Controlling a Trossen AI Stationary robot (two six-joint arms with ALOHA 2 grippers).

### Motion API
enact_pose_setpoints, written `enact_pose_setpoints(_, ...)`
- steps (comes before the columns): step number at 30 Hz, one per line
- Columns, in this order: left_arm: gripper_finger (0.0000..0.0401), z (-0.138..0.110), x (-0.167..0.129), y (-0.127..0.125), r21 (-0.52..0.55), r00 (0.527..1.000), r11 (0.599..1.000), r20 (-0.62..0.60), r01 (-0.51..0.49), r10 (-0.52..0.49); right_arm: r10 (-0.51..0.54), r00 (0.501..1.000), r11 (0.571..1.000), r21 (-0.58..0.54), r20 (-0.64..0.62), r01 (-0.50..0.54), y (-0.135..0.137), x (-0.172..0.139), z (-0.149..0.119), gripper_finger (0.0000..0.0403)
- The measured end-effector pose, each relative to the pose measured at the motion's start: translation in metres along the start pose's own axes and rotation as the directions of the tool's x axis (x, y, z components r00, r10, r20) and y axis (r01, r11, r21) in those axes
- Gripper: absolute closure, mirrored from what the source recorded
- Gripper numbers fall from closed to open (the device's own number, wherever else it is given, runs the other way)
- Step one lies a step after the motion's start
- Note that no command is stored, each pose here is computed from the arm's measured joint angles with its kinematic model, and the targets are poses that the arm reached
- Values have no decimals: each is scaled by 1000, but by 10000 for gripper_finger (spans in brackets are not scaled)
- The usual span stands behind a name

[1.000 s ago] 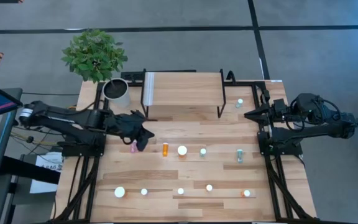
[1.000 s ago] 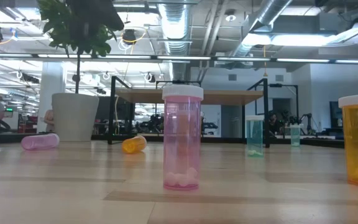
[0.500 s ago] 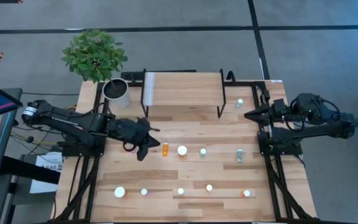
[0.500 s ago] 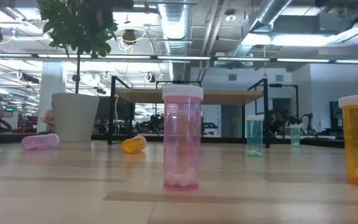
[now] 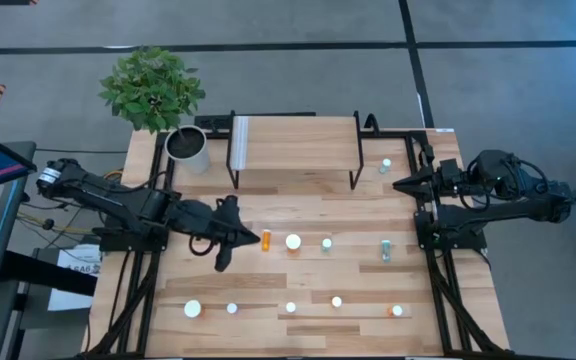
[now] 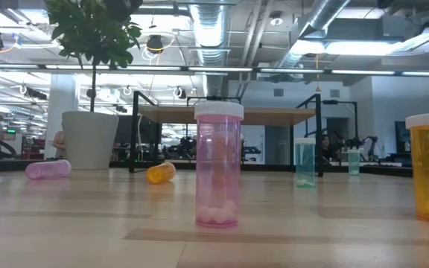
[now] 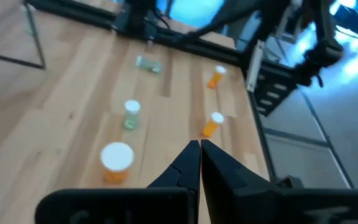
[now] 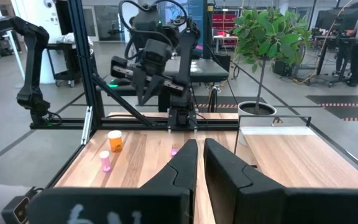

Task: Pick and place medicine bottles onto shelf by color
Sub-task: Put the top large orange pill bottle on the shelf

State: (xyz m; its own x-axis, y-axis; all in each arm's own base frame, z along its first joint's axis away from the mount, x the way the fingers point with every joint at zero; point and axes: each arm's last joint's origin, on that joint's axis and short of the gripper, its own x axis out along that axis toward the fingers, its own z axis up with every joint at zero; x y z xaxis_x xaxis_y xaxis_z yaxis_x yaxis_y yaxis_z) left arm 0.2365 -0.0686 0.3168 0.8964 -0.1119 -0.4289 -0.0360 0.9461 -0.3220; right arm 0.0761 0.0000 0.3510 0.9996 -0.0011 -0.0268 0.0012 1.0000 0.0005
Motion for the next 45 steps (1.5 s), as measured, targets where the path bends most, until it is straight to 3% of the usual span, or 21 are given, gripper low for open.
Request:
enact_pose_setpoints(4,401,-2,2,3,-93,998,994,-5,-65,64,0,1000,1000,0,0,0,0,0,0,347)
enact_pose_setpoints(7,401,-7,7,4,-94,995,991,-38,-99,96,0,1000,1000,0,0,0,0,0,0,347)
enact_pose_setpoints(11,401,-13,24,4,-22,993,995,-80,-94,92,0,1000,1000,0,-1,0,0,0,0,347)
enact_pose_setpoints(17,401,-27,72,-1,113,993,993,-107,-33,45,0,1000,1000,0,-10,0,0,0,-1,347)
enact_pose_setpoints(21,397,-43,100,2,169,987,985,-147,-41,67,0,1000,1000,0,-21,0,0,0,-2,347)
enact_pose_setpoints(25,365,-53,119,8,208,983,976,-156,-60,94,0,1000,1000,0,-23,0,0,0,-2,347)
enact_pose_setpoints(30,291,-61,133,14,229,979,970,-164,-79,119,0,1000,1000,0,-24,0,0,0,-2,347)
enact_pose_setpoints(36,213,-65,136,19,282,962,942,-147,-182,230,0,1000,1000,0,-25,0,0,0,-2,347)
enact_pose_setpoints(45,187,-67,135,15,305,963,937,-152,-169,223,0,1000,1000,0,-23,0,0,0,-2,347)
